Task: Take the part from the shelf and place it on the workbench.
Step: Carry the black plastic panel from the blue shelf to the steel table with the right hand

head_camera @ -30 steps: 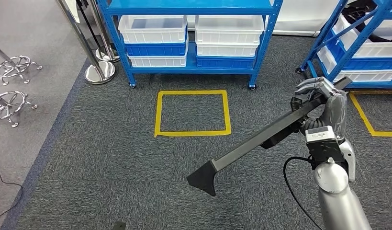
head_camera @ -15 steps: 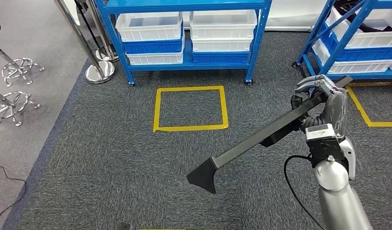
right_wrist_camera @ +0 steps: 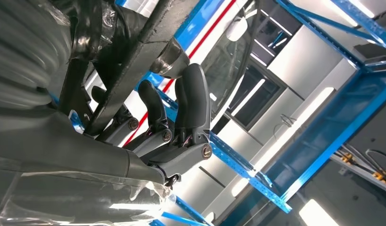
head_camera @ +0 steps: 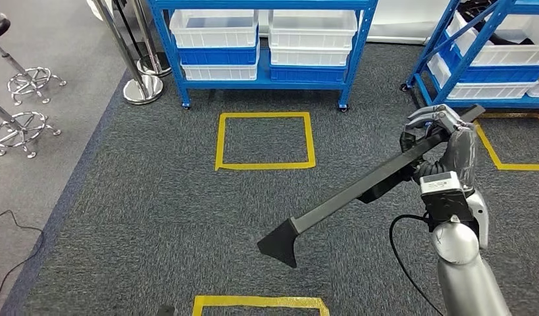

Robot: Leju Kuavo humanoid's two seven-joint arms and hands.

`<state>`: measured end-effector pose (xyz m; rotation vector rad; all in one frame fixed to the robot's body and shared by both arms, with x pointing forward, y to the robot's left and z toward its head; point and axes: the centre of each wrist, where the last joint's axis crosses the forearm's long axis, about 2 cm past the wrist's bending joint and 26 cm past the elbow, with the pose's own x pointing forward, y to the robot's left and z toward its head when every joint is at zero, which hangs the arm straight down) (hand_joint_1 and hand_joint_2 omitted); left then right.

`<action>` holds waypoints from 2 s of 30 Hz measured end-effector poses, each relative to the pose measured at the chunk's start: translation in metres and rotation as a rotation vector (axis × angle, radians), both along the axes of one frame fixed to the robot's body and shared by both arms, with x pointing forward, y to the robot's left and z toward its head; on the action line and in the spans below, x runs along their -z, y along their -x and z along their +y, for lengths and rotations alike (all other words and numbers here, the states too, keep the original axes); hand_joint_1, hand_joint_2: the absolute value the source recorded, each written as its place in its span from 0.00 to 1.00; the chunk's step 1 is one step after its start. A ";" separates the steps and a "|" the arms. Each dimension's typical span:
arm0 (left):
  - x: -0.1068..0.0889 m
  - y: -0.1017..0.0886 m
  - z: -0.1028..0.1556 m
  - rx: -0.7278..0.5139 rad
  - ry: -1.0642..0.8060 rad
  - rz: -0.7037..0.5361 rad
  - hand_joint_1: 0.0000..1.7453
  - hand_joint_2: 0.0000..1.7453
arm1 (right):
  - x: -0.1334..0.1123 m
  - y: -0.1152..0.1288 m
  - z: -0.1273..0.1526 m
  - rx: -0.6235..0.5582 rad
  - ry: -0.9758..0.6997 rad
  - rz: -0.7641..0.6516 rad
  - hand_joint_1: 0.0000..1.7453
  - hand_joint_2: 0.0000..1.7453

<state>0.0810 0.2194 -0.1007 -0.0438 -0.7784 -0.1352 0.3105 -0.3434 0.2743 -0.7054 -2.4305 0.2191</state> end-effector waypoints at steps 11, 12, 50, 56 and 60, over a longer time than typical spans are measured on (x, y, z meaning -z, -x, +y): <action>0.000 0.001 0.000 -0.007 0.003 0.001 0.00 1.00 | 0.002 -0.001 -0.001 0.007 0.010 0.011 1.00 1.00; 0.000 0.001 0.000 -0.008 0.003 0.002 0.00 1.00 | 0.002 -0.001 -0.001 0.003 0.005 0.013 1.00 1.00; 0.002 0.010 -0.001 -0.028 0.012 0.018 0.00 1.00 | -0.029 0.006 -0.062 0.143 0.050 0.003 1.00 1.00; 0.002 0.010 0.001 -0.029 0.008 0.017 0.00 1.00 | -0.035 0.008 -0.068 0.179 0.082 0.004 1.00 1.00; 0.001 0.008 0.000 -0.030 0.009 0.014 0.00 1.00 | -0.044 0.008 -0.079 0.236 0.138 0.013 1.00 1.00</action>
